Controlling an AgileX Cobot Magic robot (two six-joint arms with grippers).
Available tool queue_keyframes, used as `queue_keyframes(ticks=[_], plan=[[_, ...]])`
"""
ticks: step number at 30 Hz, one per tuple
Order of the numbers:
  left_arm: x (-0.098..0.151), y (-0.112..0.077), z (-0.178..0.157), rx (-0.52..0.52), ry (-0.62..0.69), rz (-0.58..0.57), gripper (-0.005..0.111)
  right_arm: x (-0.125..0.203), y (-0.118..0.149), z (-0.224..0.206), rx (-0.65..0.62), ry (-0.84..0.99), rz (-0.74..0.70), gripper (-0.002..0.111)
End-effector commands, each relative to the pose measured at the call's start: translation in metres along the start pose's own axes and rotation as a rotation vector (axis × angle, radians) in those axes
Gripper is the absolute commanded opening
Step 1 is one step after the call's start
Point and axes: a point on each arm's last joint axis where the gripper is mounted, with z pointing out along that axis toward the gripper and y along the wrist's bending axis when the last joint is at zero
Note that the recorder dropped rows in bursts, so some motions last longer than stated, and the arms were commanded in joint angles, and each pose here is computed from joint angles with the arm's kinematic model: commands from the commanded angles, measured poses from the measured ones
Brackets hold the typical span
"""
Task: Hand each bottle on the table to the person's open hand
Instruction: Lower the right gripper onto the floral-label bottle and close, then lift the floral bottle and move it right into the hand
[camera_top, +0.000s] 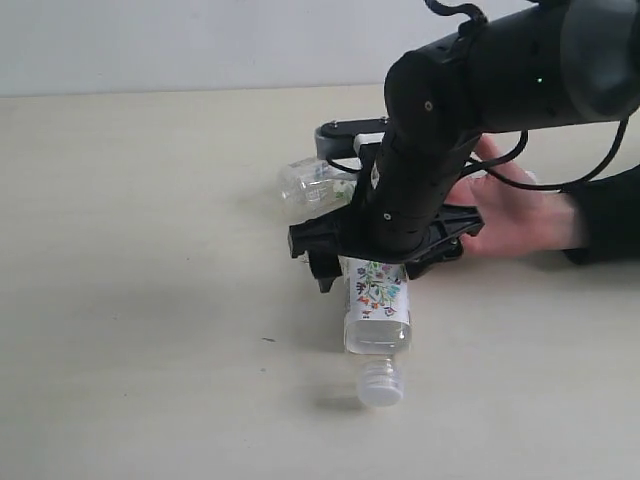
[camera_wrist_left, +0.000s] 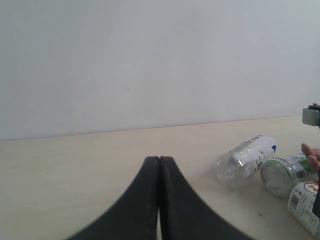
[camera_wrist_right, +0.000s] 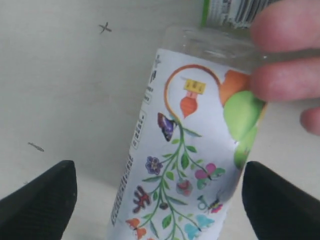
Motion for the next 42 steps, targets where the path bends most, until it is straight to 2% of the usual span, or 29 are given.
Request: queue_keyframes(ticks=[1, 12, 16, 19, 26, 35, 38, 42], plan=[[0.001, 0.000, 0.000, -0.004, 0.003, -0.006, 0.000, -0.002, 0.000, 0.010, 0.010, -0.014, -0.014, 0.084], [0.001, 0.000, 0.000, -0.004, 0.003, -0.006, 0.000, -0.002, -0.001, 0.036, 0.032, 0.017, -0.038, 0.084], [0.001, 0.000, 0.000, -0.004, 0.003, -0.006, 0.000, 0.000, -0.002, 0.036, 0.043, 0.042, -0.097, 0.079], [0.001, 0.000, 0.000, -0.004, 0.003, -0.006, 0.000, 0.002, -0.003, 0.036, 0.057, 0.073, -0.109, 0.060], [0.001, 0.000, 0.000, -0.004, 0.003, -0.006, 0.000, 0.005, -0.001, 0.033, 0.028, 0.099, -0.206, 0.001], [0.001, 0.000, 0.000, -0.004, 0.003, -0.006, 0.000, 0.014, 0.005, -0.022, -0.086, 0.086, -0.327, 0.000], [0.001, 0.000, 0.000, -0.004, 0.003, -0.006, 0.000, 0.019, 0.000, -0.055, -0.068, 0.045, -0.377, 0.000], [0.001, 0.000, 0.000, -0.004, 0.003, -0.006, 0.000, 0.022, -0.021, -0.100, -0.022, -0.061, -0.412, 0.000]])
